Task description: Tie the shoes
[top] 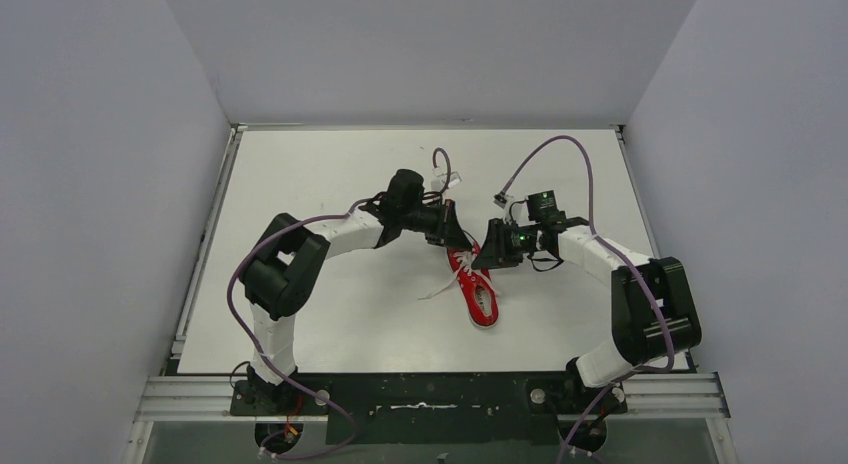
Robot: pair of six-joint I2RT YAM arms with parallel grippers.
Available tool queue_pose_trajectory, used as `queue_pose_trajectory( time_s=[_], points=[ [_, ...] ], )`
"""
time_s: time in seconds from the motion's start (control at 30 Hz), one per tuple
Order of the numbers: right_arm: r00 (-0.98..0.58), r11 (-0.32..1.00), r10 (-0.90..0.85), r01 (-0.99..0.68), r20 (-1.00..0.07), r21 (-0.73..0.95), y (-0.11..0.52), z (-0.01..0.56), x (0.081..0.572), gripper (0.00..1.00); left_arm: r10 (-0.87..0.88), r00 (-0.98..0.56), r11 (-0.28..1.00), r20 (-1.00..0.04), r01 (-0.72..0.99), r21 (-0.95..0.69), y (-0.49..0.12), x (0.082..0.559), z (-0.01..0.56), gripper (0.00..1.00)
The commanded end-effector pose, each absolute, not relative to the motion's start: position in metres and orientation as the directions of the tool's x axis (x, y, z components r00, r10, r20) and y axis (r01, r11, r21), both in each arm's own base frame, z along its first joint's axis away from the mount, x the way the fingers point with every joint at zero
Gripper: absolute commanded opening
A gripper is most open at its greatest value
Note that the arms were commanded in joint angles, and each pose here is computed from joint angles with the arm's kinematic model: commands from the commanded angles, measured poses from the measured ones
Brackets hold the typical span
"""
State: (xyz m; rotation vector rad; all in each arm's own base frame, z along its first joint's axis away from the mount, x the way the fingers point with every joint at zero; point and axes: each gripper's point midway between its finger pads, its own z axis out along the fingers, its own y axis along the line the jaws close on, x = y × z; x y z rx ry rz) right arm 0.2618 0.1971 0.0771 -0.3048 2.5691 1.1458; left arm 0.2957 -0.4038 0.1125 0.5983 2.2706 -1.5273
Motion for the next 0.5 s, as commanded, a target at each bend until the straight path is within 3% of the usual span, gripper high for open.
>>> queue_pose_trajectory(
  time_s=[0.0,0.2,0.47],
  points=[
    [-0.895,0.666,-0.071,-0.372,-0.441,0.647,0.198,0.090,0.274,0.21,0.107,-0.801,0.258,-0.589,0.595,-0.761,-0.409,0.308,0.150,0.00],
    [-0.895,0.697,-0.038,-0.343,-0.445,0.630,0.195,0.087,0.283,0.00,0.109,-0.804,0.252,-0.585,0.592,-0.766,-0.407,0.304,0.151,0.00],
    [-0.875,0.730,-0.004,-0.333,-0.484,0.596,0.190,0.096,0.287,0.00,0.114,-0.816,0.277,-0.566,0.574,-0.771,-0.397,0.298,0.138,0.00]
  ],
)
